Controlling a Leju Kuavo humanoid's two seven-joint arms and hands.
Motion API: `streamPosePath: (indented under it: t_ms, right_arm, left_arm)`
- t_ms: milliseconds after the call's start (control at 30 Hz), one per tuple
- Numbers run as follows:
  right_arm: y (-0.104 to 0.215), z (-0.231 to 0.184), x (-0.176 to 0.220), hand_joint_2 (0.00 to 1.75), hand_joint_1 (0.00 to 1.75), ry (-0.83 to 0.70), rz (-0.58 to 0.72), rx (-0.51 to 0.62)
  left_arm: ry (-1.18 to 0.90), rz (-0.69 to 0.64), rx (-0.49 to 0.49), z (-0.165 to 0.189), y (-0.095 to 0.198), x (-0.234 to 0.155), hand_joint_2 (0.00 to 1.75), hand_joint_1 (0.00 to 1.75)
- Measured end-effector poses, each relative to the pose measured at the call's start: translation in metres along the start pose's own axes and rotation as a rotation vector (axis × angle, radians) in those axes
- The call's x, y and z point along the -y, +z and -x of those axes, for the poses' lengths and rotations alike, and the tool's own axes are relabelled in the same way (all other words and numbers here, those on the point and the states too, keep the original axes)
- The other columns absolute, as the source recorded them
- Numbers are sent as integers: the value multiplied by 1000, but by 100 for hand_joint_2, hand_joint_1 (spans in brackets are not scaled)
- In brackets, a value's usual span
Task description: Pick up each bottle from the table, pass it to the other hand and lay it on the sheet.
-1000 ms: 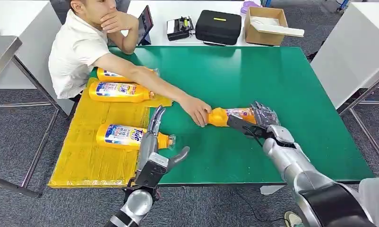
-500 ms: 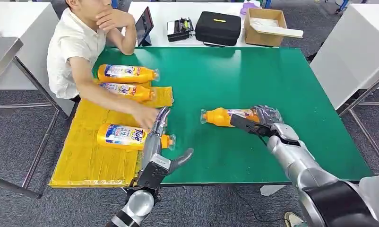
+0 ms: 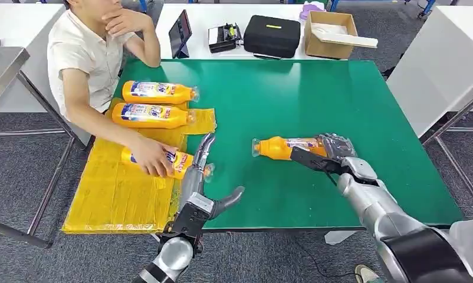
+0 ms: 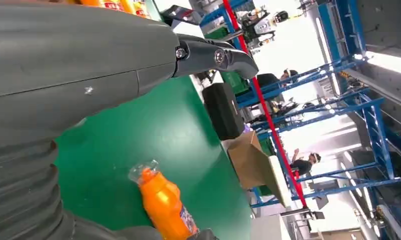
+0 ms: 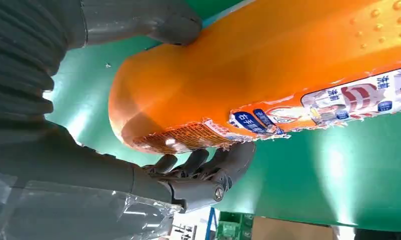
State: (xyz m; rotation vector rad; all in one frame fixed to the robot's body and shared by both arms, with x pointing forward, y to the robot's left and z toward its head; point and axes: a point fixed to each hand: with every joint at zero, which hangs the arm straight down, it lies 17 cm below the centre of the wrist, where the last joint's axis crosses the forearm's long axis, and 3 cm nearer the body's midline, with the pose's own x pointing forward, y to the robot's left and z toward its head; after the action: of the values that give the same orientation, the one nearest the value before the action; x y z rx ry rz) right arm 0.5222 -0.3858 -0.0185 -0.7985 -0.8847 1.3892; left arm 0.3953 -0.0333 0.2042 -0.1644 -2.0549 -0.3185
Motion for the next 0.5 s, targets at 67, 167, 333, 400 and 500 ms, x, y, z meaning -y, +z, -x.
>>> streamPosePath:
  t_ms: [67,167,333,400,500]
  right_arm:
    - [0,0,-1,175,175,-5,3,1]
    - [0,-1,-2,175,175,-5,8,4]
    - [2,-8,-2,175,175,-52,30,46]
    - [4,-17,1,175,175,-106,83,100]
    - [8,-27,5,175,175,-145,159,153]
  left_arm:
    - [2,3,0,0,0,1,175,0]
    - [3,6,0,0,0,1,175,0]
    - [9,11,-1,0,1,2,175,0]
    - [16,13,-3,0,1,3,175,0]
    - [25,7,2,-3,1,2,175,0]
